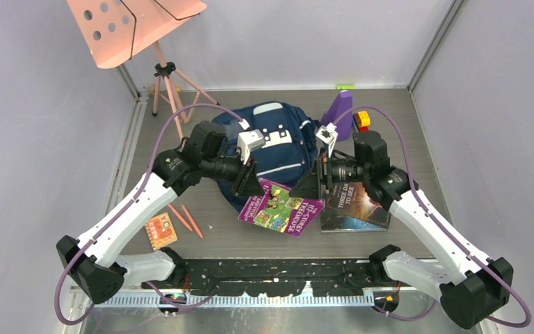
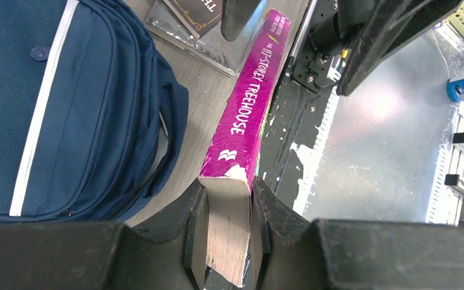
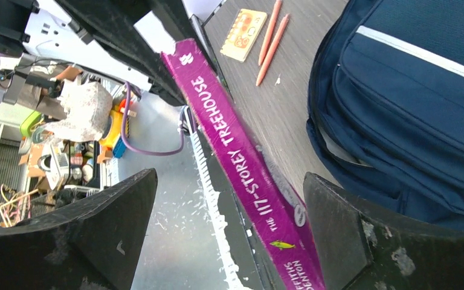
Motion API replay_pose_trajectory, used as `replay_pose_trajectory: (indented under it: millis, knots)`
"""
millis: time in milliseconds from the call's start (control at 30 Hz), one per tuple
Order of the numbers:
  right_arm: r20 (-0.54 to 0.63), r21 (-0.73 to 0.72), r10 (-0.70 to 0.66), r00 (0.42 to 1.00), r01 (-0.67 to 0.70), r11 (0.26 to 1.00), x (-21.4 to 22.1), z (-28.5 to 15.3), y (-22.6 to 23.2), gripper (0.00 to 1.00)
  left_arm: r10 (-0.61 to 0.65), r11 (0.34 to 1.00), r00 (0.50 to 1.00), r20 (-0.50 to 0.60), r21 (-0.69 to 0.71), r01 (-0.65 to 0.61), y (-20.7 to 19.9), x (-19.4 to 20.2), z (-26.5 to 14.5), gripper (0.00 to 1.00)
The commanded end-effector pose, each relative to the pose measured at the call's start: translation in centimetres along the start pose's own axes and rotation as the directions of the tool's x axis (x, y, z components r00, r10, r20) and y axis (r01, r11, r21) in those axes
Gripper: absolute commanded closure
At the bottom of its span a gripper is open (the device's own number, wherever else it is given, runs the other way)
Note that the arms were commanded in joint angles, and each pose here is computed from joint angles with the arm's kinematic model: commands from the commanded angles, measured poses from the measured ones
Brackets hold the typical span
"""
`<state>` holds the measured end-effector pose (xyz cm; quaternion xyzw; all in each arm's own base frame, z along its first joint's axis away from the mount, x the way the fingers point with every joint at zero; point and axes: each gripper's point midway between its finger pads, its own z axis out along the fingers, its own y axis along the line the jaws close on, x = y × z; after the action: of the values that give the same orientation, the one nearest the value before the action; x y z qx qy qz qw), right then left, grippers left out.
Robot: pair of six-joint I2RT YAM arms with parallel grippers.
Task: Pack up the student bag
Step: Pick up the book from the center of the board.
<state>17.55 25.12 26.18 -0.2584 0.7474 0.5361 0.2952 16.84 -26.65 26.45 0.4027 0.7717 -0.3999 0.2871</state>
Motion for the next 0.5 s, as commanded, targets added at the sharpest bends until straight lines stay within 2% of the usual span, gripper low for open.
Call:
replay_pose_trajectory:
  millis: [0,167,333,400,467]
  knots:
    - [-0.011,-0.051,-0.071,0.997,0.07,0.996,0.3,0.5,1.0,0.04,0.062,0.995,0.991,0.119,0.074,-0.071,-2.1,-3.9,-1.5,1.0]
    - [-0.058,-0.081,-0.061,0.996,0.056,0.995,1.4,1.6,1.4,0.1,0.035,0.996,0.991,0.133,0.077,-0.045,-2.5,-4.8,-2.1,1.0]
    - [-0.089,-0.064,-0.068,0.994,0.063,0.996,2.2,1.7,1.0,0.11,0.028,0.992,0.989,0.144,0.117,-0.045,-3.2,-5.4,-2.6,1.0]
    - [-0.107,-0.061,-0.063,0.992,0.057,0.997,2.6,1.8,0.8,0.17,0.032,0.993,0.989,0.146,0.108,-0.048,-3.1,-5.6,-2.7,1.0]
    - [-0.112,-0.059,-0.06,0.992,0.054,0.997,2.7,1.8,0.9,0.28,0.034,0.995,0.989,0.147,0.085,-0.047,-2.6,-5.6,-2.8,1.0]
